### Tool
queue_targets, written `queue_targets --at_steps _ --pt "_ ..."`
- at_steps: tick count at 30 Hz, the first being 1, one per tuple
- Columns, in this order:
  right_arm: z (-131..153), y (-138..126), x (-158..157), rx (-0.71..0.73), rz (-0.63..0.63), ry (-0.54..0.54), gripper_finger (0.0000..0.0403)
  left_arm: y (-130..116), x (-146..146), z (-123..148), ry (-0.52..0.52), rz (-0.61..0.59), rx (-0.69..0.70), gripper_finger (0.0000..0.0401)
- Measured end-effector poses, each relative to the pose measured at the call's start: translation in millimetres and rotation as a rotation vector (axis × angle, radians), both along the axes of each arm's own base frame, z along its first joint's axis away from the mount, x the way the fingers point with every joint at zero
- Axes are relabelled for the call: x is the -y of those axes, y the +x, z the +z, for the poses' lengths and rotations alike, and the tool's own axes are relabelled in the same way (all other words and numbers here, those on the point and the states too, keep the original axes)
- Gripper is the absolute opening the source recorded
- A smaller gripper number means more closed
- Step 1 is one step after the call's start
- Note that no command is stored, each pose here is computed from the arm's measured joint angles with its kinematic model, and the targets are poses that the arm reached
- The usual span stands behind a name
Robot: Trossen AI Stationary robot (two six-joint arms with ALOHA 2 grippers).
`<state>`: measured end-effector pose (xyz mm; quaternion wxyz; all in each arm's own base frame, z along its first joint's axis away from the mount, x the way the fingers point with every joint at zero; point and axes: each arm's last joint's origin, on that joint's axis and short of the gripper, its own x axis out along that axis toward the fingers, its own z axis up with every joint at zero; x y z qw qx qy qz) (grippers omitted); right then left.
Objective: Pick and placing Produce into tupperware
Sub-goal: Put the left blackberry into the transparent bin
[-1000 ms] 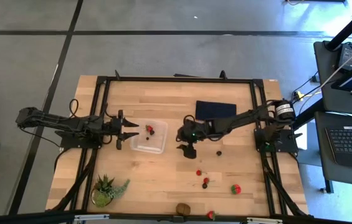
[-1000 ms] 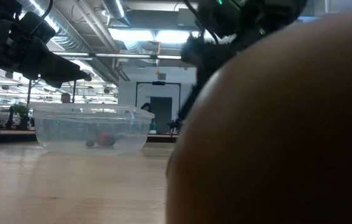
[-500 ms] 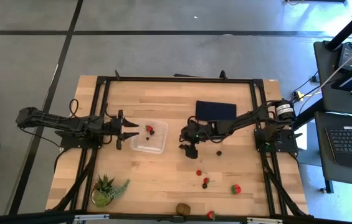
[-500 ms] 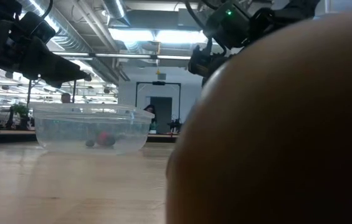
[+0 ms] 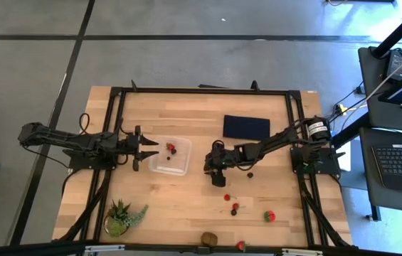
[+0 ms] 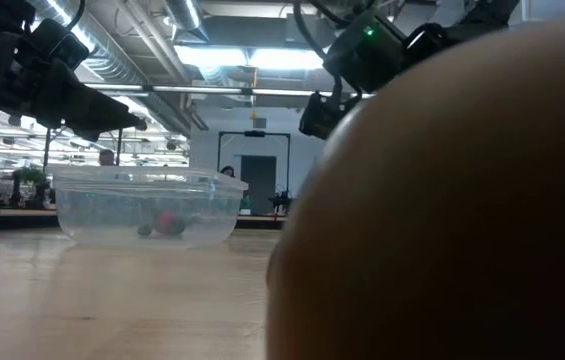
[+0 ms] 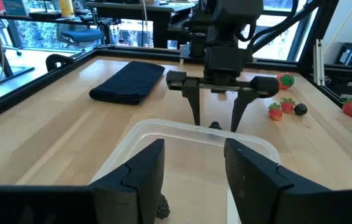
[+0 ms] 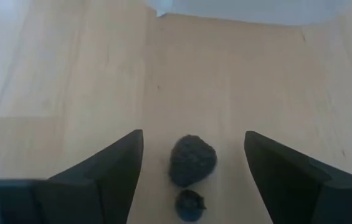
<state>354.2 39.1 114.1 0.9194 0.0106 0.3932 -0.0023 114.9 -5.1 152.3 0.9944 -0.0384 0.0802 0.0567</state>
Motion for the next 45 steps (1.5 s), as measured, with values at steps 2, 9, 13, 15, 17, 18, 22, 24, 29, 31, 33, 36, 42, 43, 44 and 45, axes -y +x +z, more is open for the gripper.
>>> queue_targets --at_steps 2,9,13,15,17,18,22,24,29,31,33,36,42,43,44,45 --pt "-0.5 -0.5 0.4 -0.006 -0.008 -0.004 0.0267 0.0 0.0 0.1 0.000 0.000 0.000 0.0160" --pt "-2.4 -2.6 0.9 -0.037 -0.010 -0.009 0.0222 0.0 0.0 0.1 0.000 0.000 0.000 0.0168" --pt "-2.7 -3.0 0.9 -0.041 -0.015 -0.004 0.0206 0.0 0.0 0.0 0.000 0.000 0.000 0.0167" --pt "-2.7 -2.9 0.9 -0.041 -0.016 -0.003 0.0199 0.0 0.0 0.1 0.000 0.000 0.000 0.0164" --pt "-2.7 -2.9 0.9 -0.041 -0.016 -0.003 0.0191 0.0 0.0 0.0 0.000 0.000 0.000 0.0162" --pt "-2.7 -2.9 0.9 -0.041 -0.017 -0.003 0.0187 0.0 0.0 0.0 0.000 0.000 0.000 0.0161" --pt "-2.6 -2.8 0.9 -0.039 -0.017 -0.003 0.0169 0.0 0.0 0.0 0.000 0.000 0.000 0.0159" --pt "-2.3 -2.5 0.8 -0.036 -0.017 -0.003 0.0161 0.0 0.0 0.1 0.000 0.001 0.000 0.0160" --pt "-2.3 -2.5 0.8 -0.035 -0.020 0.000 0.0143 0.0 0.0 0.0 0.000 0.001 0.000 0.0167" --pt "-2.3 -2.5 0.8 -0.035 -0.020 0.000 0.0133 0.0 0.0 0.0 0.000 0.001 0.000 0.0169" --pt "-2.3 -2.5 0.8 -0.035 -0.020 0.000 0.0121 0.0 0.0 0.1 0.000 0.000 0.000 0.0169" --pt "-2.3 -2.5 0.8 -0.035 -0.020 0.000 0.0105 0.0 0.0 0.0 0.000 0.000 0.000 0.0165" --pt "-2.3 -2.4 1.2 -0.035 -0.029 0.007 0.0108 0.0 0.0 0.0 0.000 0.000 0.000 0.0162" --pt "-2.3 -2.4 1.3 -0.035 -0.032 0.010 0.0109 0.0 0.0 0.1 0.000 0.000 0.000 0.0163" --pt "-2.3 -2.4 1.3 -0.035 -0.039 0.016 0.0109 0.0 0.0 0.1 0.000 0.000 0.000 0.0164" --pt "-2.1 -2.2 1.4 -0.033 -0.041 0.018 0.0109 0.0 0.0 0.1 0.000 0.000 0.000 0.0166"
